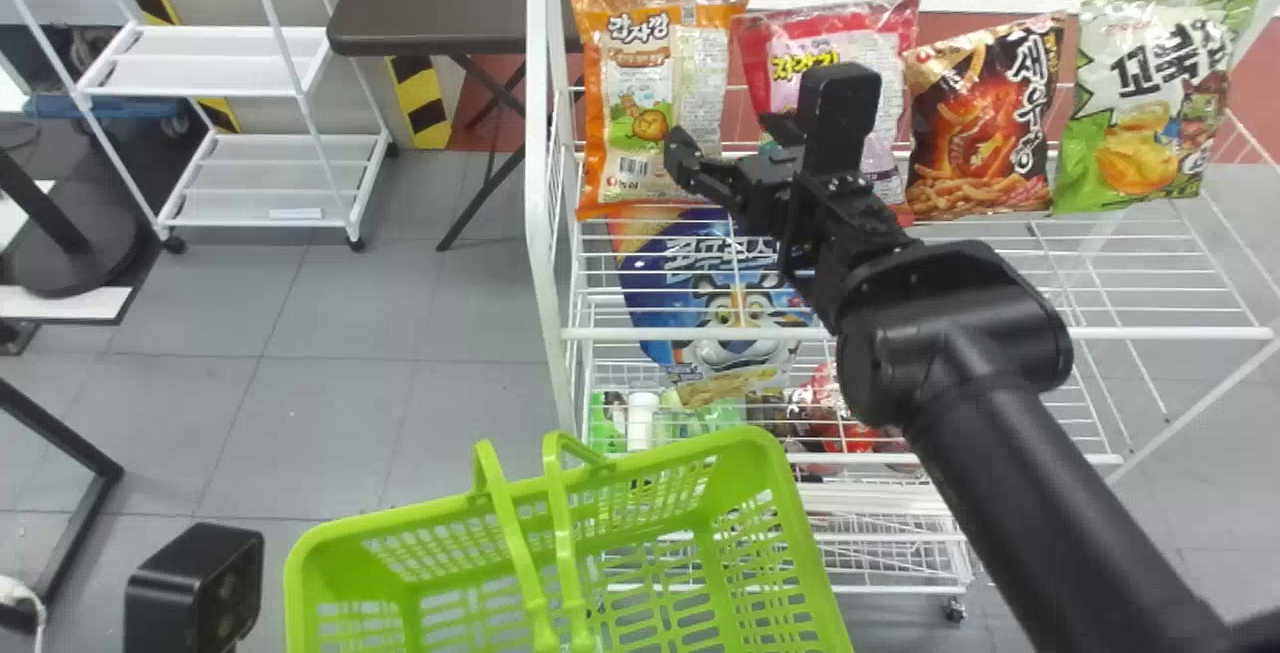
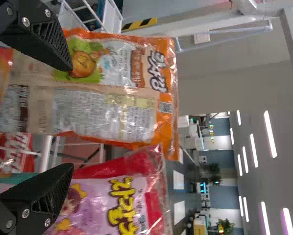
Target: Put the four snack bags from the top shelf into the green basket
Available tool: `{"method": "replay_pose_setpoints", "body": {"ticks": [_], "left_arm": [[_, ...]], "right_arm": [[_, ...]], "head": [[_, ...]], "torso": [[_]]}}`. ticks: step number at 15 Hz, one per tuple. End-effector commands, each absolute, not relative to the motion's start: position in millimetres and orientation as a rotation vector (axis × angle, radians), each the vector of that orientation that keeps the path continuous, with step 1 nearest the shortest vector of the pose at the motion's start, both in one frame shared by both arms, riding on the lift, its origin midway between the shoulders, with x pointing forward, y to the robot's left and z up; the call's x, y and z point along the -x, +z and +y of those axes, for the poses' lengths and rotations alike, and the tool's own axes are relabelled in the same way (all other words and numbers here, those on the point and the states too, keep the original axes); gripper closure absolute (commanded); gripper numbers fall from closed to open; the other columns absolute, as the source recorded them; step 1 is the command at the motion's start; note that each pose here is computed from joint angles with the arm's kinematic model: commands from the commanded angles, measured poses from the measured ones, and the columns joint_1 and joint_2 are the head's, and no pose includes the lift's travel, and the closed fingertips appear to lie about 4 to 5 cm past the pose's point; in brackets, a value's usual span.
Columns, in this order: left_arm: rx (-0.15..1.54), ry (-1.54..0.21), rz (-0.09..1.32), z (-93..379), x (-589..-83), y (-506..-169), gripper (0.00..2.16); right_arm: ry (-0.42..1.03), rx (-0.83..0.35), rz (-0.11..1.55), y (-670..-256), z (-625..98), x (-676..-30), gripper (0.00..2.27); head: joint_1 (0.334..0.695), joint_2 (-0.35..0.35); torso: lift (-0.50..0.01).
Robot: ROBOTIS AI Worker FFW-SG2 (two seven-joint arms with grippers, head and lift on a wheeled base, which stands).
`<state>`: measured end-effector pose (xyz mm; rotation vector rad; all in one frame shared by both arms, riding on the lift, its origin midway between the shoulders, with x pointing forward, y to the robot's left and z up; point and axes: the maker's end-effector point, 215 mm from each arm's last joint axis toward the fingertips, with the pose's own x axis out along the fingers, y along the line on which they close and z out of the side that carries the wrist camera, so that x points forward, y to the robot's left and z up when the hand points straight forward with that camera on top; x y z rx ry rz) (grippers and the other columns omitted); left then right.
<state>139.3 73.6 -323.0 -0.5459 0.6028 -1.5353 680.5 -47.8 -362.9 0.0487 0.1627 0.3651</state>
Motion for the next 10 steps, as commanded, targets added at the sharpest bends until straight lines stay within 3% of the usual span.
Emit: {"method": "replay_pose_setpoints", "body": {"ticks": [1,3,4,5,7,8,10], "left_arm": [[0.543,-1.538,0.593,76.5,-138.8,-324.1,2.15],[0.541,-1.538,0.590,77.1,-138.0,-326.1,2.15],[0.536,-1.537,0.585,77.8,-138.7,-326.5,2.15],[0.534,-1.536,0.584,78.1,-138.4,-327.6,2.15],[0.534,-1.536,0.584,78.1,-138.4,-327.6,2.15],[0.534,-1.536,0.584,78.1,-138.4,-327.6,2.15],[0.533,-1.535,0.585,78.6,-138.7,-327.7,2.15]], "right_arm": [[0.369,-0.014,0.162,-365.1,-50.7,-702.3,0.14],[0.408,-0.001,0.190,-374.4,-52.6,-709.9,0.23],[0.441,-0.004,0.198,-374.7,-47.7,-709.6,0.42],[0.488,-0.011,0.208,-374.9,-40.3,-707.4,0.72],[0.514,-0.027,0.215,-374.9,-35.9,-705.3,1.71],[0.509,-0.042,0.220,-375.7,-37.9,-705.6,2.05],[0.517,-0.043,0.219,-376.8,-34.7,-702.5,2.23]], "head": [[0.695,0.031],[0.695,0.038],[0.695,0.037],[0.695,0.038],[0.695,0.054],[0.695,0.057],[0.695,0.056]], "torso": [[-0.003],[-0.003],[-0.003],[-0.003],[-0.003],[-0.003],[-0.003]]}}
